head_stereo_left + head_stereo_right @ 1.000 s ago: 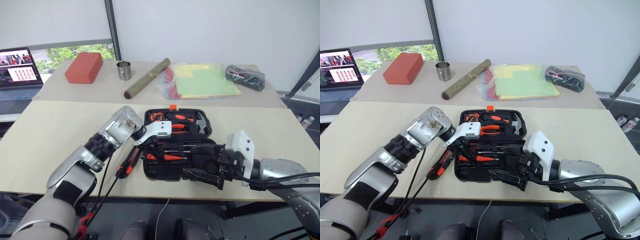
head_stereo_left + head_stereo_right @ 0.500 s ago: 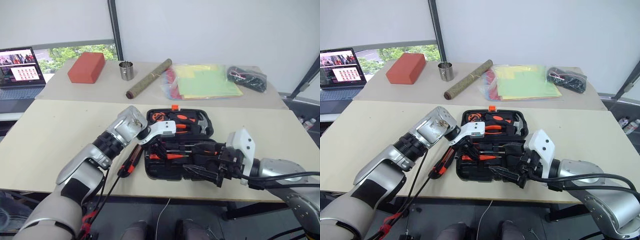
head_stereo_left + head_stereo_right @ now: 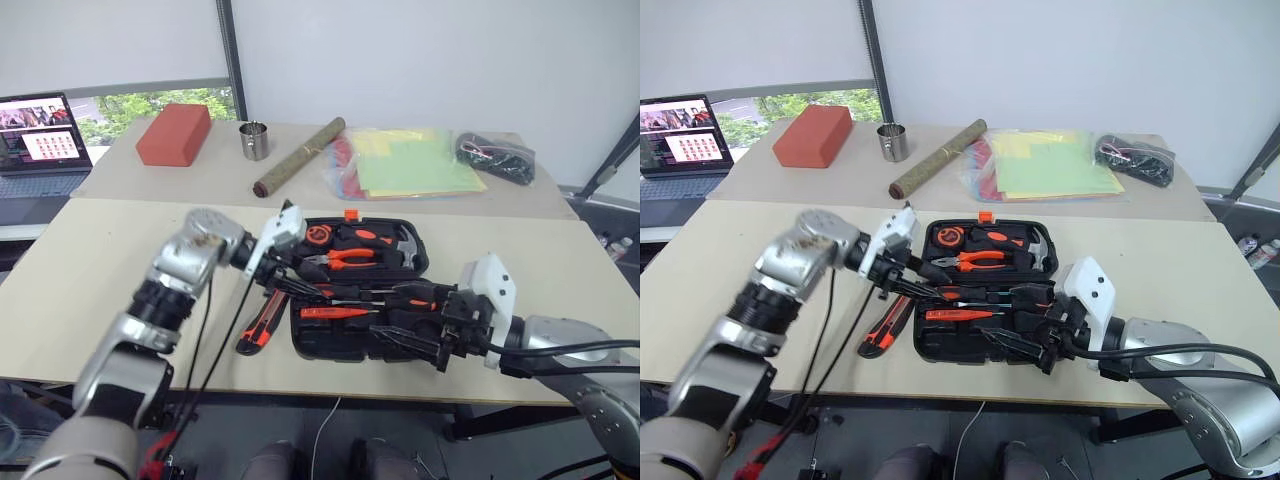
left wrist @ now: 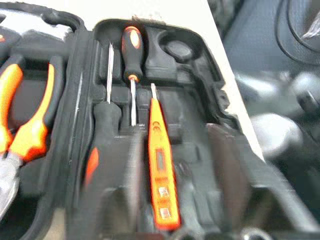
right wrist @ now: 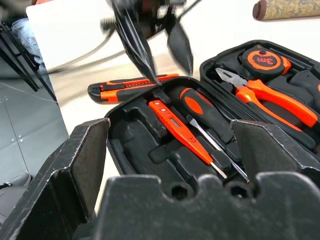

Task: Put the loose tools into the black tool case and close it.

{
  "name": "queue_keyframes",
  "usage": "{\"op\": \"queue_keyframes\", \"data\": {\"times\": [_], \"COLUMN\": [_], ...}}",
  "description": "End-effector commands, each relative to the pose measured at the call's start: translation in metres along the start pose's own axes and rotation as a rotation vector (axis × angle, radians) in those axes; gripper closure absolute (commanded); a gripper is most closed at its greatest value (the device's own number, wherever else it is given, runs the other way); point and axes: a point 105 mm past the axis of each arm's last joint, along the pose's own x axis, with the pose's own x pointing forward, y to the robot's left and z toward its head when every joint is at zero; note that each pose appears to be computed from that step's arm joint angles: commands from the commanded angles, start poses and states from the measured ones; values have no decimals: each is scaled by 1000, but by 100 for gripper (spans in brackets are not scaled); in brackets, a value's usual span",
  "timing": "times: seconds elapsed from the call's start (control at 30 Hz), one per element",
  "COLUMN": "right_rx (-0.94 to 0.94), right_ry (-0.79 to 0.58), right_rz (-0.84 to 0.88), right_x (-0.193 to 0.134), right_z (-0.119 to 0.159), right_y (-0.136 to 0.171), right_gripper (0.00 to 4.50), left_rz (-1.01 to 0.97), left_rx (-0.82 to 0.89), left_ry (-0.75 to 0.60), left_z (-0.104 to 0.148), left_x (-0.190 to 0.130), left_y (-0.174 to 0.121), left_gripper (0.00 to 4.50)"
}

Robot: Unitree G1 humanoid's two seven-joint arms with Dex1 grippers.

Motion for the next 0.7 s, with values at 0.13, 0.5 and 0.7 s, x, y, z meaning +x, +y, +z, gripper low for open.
{"op": "queue_keyframes", "data": {"times": [0.13,0.5,0.7], "right_rx": [-40,-21,-15], "right_ry": [-34,-47,-54], "right_rz": [-5,-16,-26], "right_x": [-1,0,1], "right_z": [12,13,13], "right_y": [-5,-7,-7], "right_gripper": [0,0,0], "left_rz": [86,-3,28], "left_rx": [51,124,184], "left_ry": [-49,166,259], "left_z": [-10,-51,-65], "left_x": [4,14,16], "left_y": [11,-2,6], "left_gripper": [442,442,442]}}
